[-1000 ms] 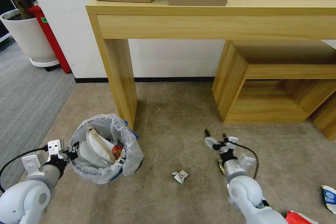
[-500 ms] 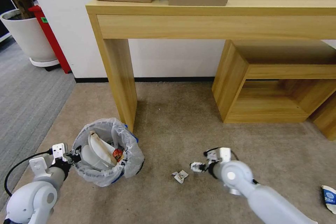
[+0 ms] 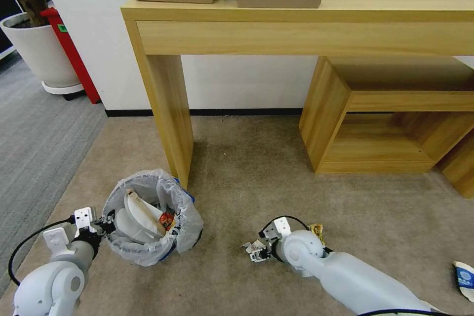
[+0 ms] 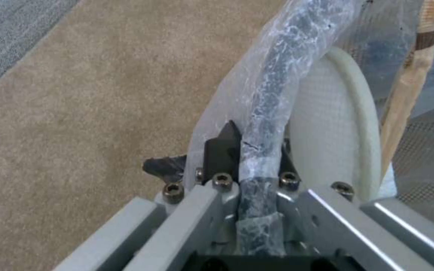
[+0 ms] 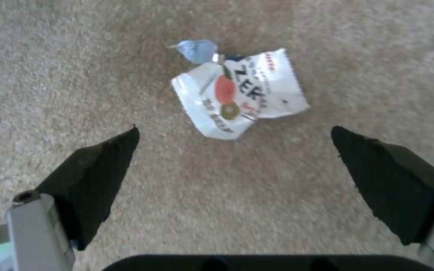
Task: Pick up the trash bin and place the garbage on the floor into it.
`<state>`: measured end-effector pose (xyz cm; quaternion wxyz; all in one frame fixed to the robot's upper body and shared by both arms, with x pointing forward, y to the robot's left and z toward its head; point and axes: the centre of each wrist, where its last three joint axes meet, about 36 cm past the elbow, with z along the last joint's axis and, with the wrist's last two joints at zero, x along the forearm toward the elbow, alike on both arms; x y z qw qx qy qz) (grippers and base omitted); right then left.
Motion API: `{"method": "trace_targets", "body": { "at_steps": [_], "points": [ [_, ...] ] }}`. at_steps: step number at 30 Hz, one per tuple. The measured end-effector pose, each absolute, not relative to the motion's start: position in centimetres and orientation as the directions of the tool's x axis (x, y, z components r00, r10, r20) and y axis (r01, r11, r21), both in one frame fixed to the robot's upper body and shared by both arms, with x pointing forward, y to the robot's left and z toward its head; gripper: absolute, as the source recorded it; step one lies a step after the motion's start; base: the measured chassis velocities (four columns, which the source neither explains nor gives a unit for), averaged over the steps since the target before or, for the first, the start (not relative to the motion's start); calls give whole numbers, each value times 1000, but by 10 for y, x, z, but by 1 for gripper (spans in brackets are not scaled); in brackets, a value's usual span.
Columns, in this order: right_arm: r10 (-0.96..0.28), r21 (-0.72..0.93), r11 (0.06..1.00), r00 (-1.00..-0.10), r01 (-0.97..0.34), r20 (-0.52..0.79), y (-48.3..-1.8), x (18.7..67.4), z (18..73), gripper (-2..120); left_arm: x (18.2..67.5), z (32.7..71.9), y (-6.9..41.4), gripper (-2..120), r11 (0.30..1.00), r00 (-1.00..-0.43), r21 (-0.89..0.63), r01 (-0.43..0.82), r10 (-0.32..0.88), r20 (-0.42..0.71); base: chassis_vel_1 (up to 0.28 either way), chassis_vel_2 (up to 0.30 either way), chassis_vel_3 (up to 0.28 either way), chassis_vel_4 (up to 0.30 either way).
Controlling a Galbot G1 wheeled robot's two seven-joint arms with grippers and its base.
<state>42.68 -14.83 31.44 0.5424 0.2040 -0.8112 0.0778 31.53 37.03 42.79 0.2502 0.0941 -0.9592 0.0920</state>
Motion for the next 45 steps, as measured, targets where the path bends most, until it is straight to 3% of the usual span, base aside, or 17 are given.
{"method": "trace_targets", "body": {
  "at_steps": [16, 19, 23, 30, 39, 45],
  "points": [
    [-250, 38, 865, -365, -500, 897, -116, 437, 283, 82, 309, 431, 368, 0, 963, -863, -139, -232, -138, 485, 0, 0, 0, 0],
    [-245, 30, 863, -366, -505, 898, -114, 436, 280, 72, 309, 432, 369, 0, 963, -865, -139, -233, -140, 481, 0, 0, 0, 0],
    [-240, 23, 863, -370, -505, 897, -111, 435, 277, 68, 309, 434, 369, 0, 963, -867, -141, -231, -138, 479, 0, 0, 0, 0],
    [-222, 2, 863, -375, -505, 900, -109, 433, 267, 47, 309, 433, 369, 0, 962, -868, -142, -234, -141, 476, 0, 0, 0, 0],
    [-210, -10, 865, -379, -502, 901, -113, 430, 261, 11, 310, 433, 372, 0, 961, -868, -142, -236, -143, 475, 0, 0, 0, 0],
    [-215, -7, 872, -394, -490, 893, -125, 432, 270, 0, 312, 432, 372, 0, 960, -867, -143, -239, -145, 476, 0, 0, 0, 0]
  ]
}}
